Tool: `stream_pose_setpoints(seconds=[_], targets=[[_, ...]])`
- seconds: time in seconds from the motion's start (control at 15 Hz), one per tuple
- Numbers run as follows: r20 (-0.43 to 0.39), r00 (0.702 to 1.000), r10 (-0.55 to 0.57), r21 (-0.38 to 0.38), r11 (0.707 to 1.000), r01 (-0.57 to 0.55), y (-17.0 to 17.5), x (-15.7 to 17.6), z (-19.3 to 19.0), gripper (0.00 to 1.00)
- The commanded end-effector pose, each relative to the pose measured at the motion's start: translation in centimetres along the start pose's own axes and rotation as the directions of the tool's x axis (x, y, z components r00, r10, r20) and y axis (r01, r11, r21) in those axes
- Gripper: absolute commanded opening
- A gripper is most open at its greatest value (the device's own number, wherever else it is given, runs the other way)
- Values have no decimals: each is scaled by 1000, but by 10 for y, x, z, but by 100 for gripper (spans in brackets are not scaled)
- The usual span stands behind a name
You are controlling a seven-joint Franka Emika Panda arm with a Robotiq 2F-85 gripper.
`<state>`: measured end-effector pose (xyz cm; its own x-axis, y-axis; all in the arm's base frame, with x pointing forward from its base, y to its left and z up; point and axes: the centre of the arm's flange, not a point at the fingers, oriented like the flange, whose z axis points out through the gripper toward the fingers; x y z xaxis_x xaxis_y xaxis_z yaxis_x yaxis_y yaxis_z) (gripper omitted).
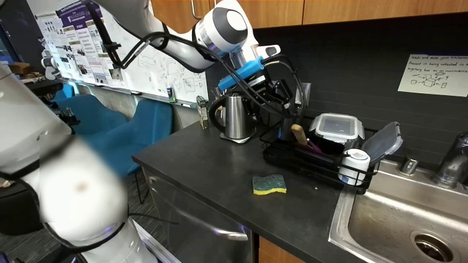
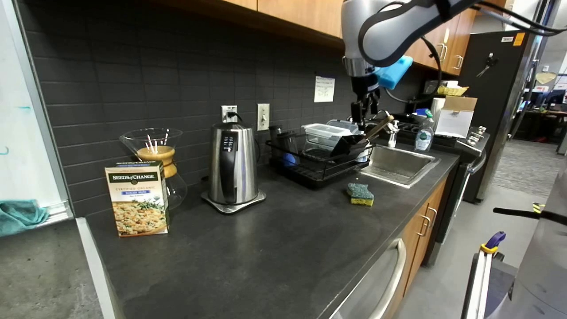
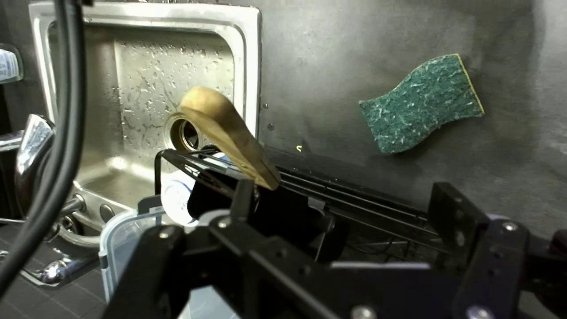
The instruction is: Remove one fork from the dish rack and put it on the counter.
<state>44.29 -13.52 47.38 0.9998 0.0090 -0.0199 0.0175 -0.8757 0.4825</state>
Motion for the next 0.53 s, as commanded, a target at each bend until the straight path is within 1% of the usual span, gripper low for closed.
stream_pose_setpoints(seconds=[0.0,0.27,0.47], targets=[[28,999,-25,-19,999,26,3,8,15,100],[38,999,-23,-51,998,25,1,16,32,100],[41,999,-32,-61,998,35,-3,24,41,100]])
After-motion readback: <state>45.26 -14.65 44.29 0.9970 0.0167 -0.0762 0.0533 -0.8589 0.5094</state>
